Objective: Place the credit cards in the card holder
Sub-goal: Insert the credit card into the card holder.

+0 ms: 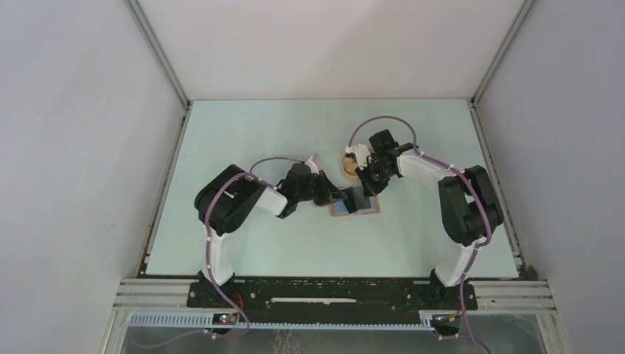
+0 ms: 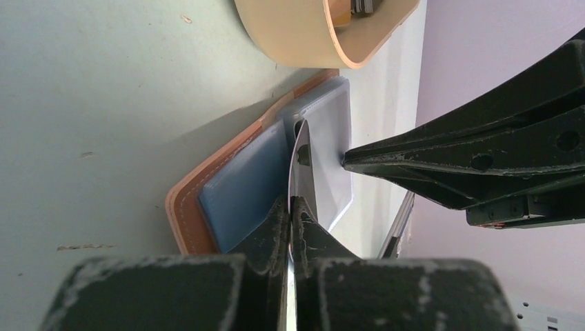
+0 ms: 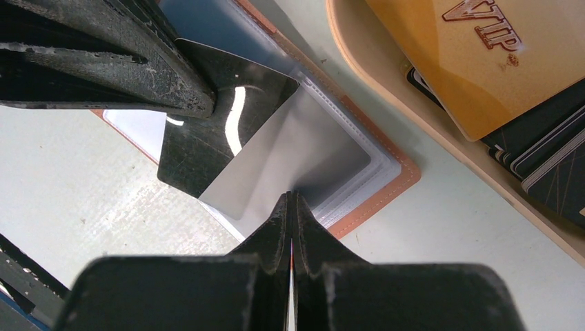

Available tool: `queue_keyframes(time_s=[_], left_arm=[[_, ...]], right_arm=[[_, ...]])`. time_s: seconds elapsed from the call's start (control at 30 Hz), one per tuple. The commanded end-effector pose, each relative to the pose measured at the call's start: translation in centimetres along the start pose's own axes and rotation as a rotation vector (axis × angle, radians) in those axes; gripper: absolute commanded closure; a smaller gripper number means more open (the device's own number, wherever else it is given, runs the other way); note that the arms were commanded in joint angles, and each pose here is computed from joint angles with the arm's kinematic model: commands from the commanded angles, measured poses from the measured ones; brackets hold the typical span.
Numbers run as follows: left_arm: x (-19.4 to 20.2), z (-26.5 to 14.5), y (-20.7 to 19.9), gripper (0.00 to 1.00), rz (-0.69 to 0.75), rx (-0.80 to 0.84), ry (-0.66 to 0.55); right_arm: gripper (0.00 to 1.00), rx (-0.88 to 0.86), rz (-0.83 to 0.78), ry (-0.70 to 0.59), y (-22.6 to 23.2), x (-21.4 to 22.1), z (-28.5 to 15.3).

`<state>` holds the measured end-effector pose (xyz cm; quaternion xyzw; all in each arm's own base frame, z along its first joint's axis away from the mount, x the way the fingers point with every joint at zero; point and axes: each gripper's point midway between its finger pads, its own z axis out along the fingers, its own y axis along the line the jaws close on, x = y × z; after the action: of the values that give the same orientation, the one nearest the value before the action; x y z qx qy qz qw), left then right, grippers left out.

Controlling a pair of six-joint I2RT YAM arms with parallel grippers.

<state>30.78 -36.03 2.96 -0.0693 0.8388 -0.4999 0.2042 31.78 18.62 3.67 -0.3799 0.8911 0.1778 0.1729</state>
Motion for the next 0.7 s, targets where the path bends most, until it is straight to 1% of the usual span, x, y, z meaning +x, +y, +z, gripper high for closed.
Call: queue_keyframes(time_s=[0.0,0.23,0.67], left_arm=[[2.0,0.45,2.1,0.96,0.005,-0.085,0.078],[1.96,0.66,2.28,0.91,0.008,-0.097,0.086],[2.17,0.85,2.51,0.91,-0.005,-0.111,0.105]], right_arm=[[1.0,0.014,-0.019,-0.007,0.06,-0.77,-0.8],[1.0,0.013,-0.022,-0.01,0.16,-0.85,-0.88],[1.0,0.013,-0.027,-0.013,0.33,-0.96,-0.99]])
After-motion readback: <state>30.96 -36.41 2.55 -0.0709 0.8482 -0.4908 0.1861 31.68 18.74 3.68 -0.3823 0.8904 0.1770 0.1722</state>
